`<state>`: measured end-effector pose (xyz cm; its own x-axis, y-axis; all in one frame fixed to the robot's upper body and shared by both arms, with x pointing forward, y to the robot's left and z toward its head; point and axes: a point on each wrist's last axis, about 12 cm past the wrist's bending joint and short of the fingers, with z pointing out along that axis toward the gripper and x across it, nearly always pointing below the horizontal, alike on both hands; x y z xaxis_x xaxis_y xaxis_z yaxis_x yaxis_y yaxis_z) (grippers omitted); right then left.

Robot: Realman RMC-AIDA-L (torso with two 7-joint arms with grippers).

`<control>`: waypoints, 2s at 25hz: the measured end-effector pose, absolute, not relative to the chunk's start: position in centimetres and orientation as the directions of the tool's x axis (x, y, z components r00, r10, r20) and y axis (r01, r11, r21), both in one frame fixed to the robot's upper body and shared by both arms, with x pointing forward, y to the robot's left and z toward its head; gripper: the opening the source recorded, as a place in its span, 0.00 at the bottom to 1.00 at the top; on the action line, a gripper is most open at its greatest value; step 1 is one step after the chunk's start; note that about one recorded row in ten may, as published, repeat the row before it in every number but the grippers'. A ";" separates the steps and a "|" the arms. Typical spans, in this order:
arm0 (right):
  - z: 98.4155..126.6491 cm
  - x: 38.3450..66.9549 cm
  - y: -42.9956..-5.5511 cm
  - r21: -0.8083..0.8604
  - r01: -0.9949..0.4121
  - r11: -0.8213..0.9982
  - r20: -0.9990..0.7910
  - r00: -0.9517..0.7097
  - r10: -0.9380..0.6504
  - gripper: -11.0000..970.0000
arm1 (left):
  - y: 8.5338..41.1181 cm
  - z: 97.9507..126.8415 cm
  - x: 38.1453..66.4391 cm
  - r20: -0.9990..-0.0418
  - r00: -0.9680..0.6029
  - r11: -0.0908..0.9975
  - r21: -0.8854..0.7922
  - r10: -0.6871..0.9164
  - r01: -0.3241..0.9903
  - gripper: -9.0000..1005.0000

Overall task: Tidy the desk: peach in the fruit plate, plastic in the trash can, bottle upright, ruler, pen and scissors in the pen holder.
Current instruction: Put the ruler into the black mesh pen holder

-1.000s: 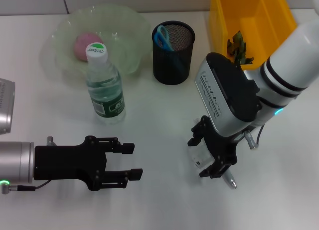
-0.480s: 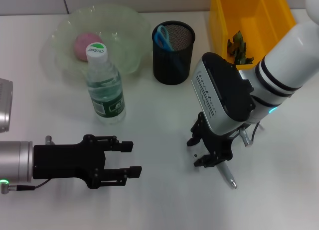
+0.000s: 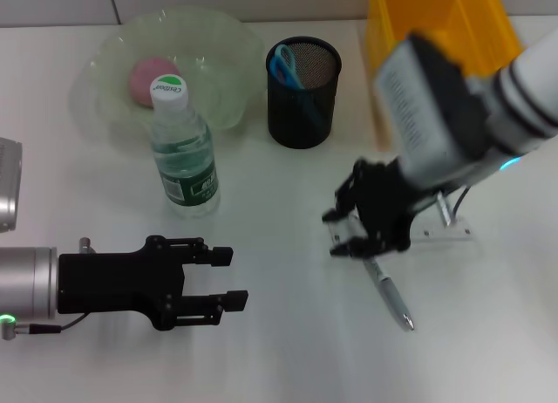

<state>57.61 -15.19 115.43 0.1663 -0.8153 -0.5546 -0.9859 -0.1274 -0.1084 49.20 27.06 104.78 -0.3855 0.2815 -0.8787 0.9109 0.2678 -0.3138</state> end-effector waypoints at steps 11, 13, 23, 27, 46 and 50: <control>121.3 59.0 -22.9 -0.130 -0.932 0.339 -0.962 0.035 -0.272 0.40 | 27.4 105.0 49.4 -0.888 -0.375 0.284 -0.299 0.267 0.911 0.68; 120.7 59.6 -23.8 -0.094 -0.896 0.435 -0.994 0.060 -0.090 0.40 | 27.5 105.1 49.5 -0.893 -0.369 0.292 -0.292 0.257 0.911 0.68; 115.3 62.7 -20.2 0.109 -0.765 0.634 -0.939 0.129 0.317 0.41 | 27.5 105.3 49.9 -0.897 -0.353 0.294 -0.273 0.265 0.916 0.68; 114.7 64.0 -17.9 0.116 -0.739 0.663 -0.958 0.093 0.271 0.41 | 27.5 105.2 49.8 -0.902 -0.340 0.291 -0.262 0.265 0.920 0.68; 112.6 65.3 -14.1 0.053 -0.739 0.671 -0.999 -0.036 0.040 0.42 | 27.2 105.1 49.8 -0.907 -0.318 0.287 -0.238 0.277 0.928 0.68; 112.4 65.3 -13.9 0.053 -0.746 0.664 -0.998 -0.052 0.021 0.43 | 27.1 105.1 49.9 -0.907 -0.317 0.284 -0.238 0.277 0.929 0.68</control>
<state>65.31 -13.86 112.44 -0.0521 0.0215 -0.9984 -0.7460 0.6638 0.0532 49.88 27.08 105.07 -0.3169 0.2772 -0.9070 0.9288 0.2843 -0.2377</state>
